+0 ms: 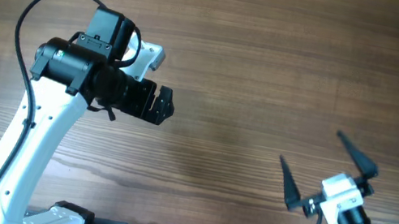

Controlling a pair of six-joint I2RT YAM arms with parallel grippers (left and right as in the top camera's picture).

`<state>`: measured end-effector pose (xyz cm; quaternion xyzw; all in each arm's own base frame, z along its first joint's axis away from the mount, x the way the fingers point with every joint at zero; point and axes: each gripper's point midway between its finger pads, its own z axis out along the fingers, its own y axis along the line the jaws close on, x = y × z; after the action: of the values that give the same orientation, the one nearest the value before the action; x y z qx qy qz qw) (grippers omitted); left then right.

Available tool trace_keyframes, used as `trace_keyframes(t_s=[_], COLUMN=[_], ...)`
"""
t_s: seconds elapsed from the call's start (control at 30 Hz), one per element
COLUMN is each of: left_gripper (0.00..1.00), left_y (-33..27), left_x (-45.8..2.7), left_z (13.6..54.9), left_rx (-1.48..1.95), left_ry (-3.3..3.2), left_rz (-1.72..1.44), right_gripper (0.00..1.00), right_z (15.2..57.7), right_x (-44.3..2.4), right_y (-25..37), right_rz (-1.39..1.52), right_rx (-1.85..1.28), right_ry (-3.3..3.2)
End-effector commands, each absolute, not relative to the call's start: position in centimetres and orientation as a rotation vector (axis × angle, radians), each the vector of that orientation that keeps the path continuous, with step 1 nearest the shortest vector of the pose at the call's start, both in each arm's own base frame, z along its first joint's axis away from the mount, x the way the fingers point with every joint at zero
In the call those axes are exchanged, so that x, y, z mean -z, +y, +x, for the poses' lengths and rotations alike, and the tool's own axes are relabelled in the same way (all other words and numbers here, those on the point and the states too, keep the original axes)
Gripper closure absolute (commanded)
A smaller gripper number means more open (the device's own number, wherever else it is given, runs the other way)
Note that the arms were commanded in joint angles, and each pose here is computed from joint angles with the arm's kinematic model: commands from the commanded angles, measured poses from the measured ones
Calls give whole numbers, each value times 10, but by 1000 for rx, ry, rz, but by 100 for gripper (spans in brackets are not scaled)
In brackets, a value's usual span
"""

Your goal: Untangle cables

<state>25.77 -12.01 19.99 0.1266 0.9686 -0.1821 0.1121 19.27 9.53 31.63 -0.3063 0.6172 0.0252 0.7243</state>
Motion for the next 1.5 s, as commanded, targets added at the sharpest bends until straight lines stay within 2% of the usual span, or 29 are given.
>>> trace_keyframes(t_s=[0.0,0.13,0.27,0.7,1.13,1.47], left_gripper=[0,0,0,0,0,0], left_y=[-120,-120,-120,-120,-120,-120], left_x=[-200,-200,-200,-199,-199,-199], left_z=[258,259,258,258,258,258], left_rx=[536,536,536,536,536,535], left_ry=[2842,2841,2842,2845,2844,2840], left_rz=[373,373,373,372,373,383], right_gripper=[0,0,0,0,0,0], right_z=[217,223,232,248,243,239], right_x=[-316,-323,-303,-216,-143,-138], right_y=[54,46,35,54,67,78], right_rz=[-433,-284,-63,-173,-239,-264], right_rx=[148,101,-44,-72,-162,-239], right_ry=[1346,1254,1248,1436,1732,1753])
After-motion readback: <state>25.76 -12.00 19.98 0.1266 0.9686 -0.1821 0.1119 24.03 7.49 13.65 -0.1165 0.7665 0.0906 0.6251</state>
